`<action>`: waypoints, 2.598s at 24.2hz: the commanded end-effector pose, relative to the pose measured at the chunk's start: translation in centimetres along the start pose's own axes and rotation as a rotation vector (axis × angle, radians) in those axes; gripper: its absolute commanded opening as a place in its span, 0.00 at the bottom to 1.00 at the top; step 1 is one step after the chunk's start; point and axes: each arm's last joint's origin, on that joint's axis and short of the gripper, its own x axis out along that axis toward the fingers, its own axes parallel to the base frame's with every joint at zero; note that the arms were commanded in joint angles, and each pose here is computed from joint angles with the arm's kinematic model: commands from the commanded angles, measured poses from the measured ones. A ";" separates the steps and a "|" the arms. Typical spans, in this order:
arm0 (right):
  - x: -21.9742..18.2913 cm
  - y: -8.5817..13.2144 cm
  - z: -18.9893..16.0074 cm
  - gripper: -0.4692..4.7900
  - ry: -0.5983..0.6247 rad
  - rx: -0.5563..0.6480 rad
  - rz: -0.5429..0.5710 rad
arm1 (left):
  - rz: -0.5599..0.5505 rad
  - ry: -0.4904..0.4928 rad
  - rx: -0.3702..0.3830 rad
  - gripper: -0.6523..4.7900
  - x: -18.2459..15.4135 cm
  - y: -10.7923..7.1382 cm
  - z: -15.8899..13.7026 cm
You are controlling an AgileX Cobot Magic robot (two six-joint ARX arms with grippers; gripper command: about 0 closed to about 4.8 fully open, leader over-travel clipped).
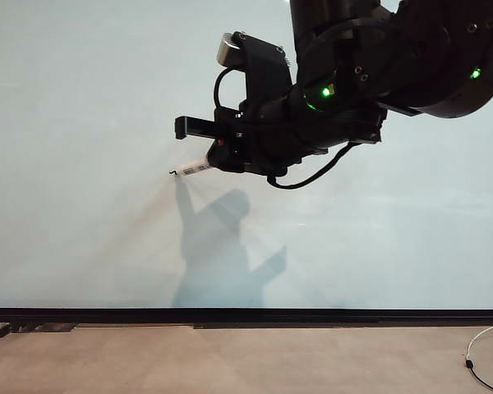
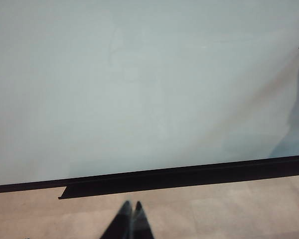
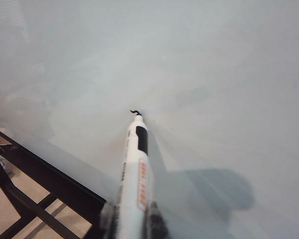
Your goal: Pick up the pen on the shelf to the right of the whiteboard and draw a straight line.
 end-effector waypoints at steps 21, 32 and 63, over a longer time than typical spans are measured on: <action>-8.8 -6.0 -0.1 0.08 -0.041 -0.031 -0.312 | -0.002 -0.013 0.002 0.11 0.0 0.0 0.2; -13.8 -8.3 -0.7 0.08 -0.049 -0.021 -0.440 | -0.002 -0.013 0.002 0.11 0.0 0.0 0.2; -27.7 -7.2 1.2 0.08 -0.110 -0.143 -0.653 | -0.002 -0.013 0.002 0.11 0.0 0.0 0.2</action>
